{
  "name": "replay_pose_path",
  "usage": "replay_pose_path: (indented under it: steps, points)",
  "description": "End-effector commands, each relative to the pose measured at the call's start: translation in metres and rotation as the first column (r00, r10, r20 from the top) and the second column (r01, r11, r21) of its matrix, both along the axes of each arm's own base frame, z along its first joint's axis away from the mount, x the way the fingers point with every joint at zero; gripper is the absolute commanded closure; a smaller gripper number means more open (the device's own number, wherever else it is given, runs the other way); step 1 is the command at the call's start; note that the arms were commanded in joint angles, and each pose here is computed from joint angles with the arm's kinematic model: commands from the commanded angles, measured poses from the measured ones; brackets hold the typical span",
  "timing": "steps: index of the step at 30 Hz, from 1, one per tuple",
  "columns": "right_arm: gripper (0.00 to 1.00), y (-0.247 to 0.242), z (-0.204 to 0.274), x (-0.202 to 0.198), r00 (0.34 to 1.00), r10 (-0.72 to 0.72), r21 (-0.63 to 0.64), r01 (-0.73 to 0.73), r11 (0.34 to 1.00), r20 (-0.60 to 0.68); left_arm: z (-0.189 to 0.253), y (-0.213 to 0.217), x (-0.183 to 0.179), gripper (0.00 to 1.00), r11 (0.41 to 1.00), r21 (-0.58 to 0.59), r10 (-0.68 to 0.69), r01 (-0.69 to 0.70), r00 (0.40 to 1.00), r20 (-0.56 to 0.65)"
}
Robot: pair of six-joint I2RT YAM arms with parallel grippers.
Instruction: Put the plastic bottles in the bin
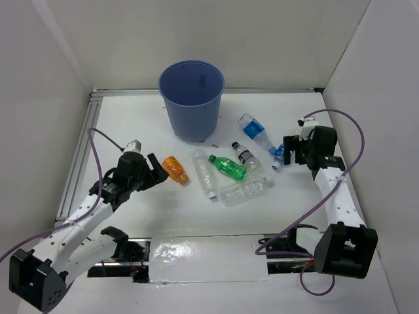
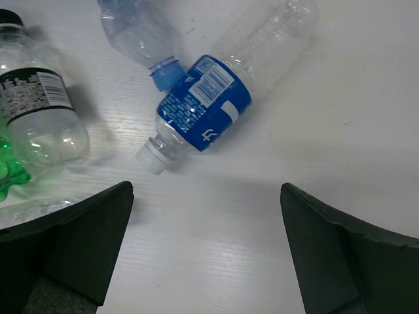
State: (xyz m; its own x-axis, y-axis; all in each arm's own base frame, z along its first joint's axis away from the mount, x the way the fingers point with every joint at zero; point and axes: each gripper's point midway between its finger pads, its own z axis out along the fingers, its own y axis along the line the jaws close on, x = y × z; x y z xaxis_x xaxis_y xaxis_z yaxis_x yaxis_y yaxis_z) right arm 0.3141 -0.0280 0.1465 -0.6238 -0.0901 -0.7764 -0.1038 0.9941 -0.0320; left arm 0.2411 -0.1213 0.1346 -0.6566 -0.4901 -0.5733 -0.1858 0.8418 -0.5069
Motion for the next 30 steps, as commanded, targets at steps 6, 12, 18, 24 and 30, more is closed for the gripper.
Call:
replay_pose_path:
  steps: [6,12,18,24,30]
  points:
    - [0.00,-0.027,0.011,0.004,0.998,-0.063,-0.122,0.060,0.991,-0.017,-0.007,-0.029,0.026,0.19,1.000,0.007,0.015,-0.015,1.000,-0.009]
    - [0.09,-0.003,0.005,0.002,0.997,0.061,-0.033,-0.062,0.998,-0.037,-0.025,-0.041,0.050,0.00,0.994,0.092,0.066,-0.061,0.996,-0.053]
    - [0.31,0.009,-0.007,-0.003,0.994,0.101,0.023,-0.099,0.995,-0.053,-0.050,-0.054,0.072,0.00,0.989,0.131,0.081,-0.070,0.993,-0.085]
    - [0.19,0.012,-0.004,-0.005,0.992,0.120,0.026,-0.119,0.993,-0.038,-0.082,-0.051,0.082,0.00,0.971,0.208,0.150,-0.116,0.977,-0.154]
    - [0.15,0.023,-0.008,-0.011,0.981,0.192,0.046,-0.191,0.981,-0.037,-0.100,-0.051,0.079,0.32,0.971,0.223,0.126,-0.086,0.977,-0.171]
